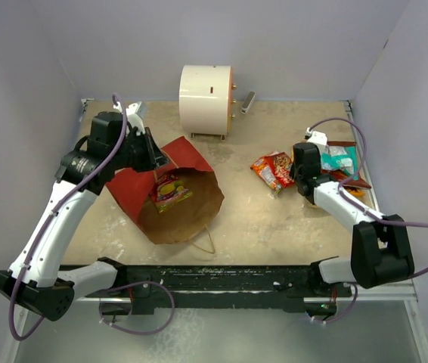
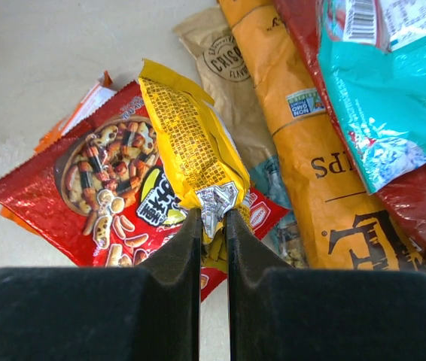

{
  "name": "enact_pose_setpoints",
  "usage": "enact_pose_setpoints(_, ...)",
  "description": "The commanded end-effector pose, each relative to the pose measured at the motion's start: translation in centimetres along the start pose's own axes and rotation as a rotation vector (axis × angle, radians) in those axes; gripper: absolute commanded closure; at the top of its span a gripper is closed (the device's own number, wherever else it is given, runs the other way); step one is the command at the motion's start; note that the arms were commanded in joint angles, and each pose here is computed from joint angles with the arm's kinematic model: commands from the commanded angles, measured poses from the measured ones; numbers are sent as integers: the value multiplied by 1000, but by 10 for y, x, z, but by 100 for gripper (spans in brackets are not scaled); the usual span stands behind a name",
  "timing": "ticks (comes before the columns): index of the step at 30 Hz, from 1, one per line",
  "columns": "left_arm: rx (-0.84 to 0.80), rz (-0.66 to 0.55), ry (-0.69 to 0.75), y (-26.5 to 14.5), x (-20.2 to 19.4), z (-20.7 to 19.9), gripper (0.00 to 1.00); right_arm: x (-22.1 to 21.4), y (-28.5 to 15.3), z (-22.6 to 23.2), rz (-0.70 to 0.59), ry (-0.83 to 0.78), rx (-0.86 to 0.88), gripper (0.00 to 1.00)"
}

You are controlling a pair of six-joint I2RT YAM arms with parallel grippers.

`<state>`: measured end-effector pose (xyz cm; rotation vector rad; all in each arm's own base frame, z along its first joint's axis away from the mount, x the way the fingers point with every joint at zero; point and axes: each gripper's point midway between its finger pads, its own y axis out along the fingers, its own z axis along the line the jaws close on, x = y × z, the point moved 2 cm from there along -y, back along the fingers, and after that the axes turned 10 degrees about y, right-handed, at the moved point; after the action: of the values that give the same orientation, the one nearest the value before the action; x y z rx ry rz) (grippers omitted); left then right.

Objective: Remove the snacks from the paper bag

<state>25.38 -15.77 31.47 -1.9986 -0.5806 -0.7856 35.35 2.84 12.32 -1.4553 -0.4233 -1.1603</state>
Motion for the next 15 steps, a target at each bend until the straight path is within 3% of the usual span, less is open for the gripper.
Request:
enact_pose_setpoints(1, -28, -51, 44, -12, 15, -8, 100, 13, 1, 10, -18, 53, 28, 98)
enact_pose_setpoints(15, -33, -55, 34, -22, 7, -8, 100, 34, -33, 21, -33, 59, 154, 43)
